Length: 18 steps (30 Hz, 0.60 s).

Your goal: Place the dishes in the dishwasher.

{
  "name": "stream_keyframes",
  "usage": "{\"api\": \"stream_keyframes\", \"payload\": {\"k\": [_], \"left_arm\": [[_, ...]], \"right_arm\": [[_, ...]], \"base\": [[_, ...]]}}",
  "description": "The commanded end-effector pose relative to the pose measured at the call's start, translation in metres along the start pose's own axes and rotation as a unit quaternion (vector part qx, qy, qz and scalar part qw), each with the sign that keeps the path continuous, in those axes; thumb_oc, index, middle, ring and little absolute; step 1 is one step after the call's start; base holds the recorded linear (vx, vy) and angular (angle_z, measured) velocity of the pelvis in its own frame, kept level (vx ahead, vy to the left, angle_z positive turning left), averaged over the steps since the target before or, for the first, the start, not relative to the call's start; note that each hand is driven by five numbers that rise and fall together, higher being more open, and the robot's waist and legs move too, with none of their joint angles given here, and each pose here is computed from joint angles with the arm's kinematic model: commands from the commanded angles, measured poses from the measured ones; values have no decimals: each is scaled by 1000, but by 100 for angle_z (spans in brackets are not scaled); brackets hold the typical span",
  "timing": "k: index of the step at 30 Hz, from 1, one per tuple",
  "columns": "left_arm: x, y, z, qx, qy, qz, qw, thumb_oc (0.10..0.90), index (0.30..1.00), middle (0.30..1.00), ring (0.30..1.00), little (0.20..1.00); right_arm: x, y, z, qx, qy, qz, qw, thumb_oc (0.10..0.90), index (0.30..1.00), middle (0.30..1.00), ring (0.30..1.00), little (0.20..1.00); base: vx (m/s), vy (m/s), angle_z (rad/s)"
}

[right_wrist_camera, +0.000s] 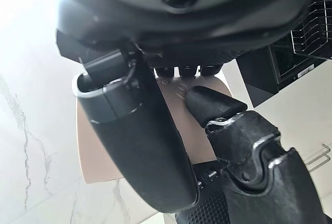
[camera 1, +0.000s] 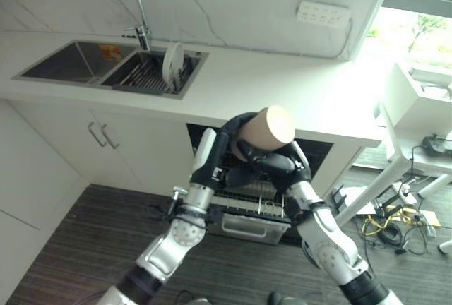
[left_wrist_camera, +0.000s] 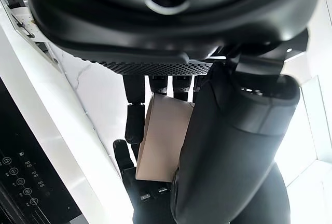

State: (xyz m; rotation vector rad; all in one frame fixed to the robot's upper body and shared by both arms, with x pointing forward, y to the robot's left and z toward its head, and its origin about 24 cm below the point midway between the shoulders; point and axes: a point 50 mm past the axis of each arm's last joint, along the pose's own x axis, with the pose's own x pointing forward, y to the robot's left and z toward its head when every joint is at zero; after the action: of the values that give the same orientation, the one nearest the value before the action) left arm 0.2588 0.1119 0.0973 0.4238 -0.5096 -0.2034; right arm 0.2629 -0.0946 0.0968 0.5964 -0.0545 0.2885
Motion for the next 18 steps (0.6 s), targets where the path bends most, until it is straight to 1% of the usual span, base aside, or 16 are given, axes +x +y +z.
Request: {"api": "stream_keyframes", "payload": {"k": [1,10,18], "left_arm": [[17,-23,35,-37,-112,-44,992,400,300,300,300,300],[14,-28,28,-43,-98,-47,993,400,300,300,300,300],[12,-32,24,-44,-88,-60,993,400,300,300,300,300]], "right_arm": [[20,55,76,47,-207,127,969,800,900,900,900,900],[17,57,90,65,-248,139,957,800,900,900,900,900],[14,56,106,66,-292,129,945,800,900,900,900,900]], "base": [[0,0,0],[0,0,0],[0,0,0]]}}
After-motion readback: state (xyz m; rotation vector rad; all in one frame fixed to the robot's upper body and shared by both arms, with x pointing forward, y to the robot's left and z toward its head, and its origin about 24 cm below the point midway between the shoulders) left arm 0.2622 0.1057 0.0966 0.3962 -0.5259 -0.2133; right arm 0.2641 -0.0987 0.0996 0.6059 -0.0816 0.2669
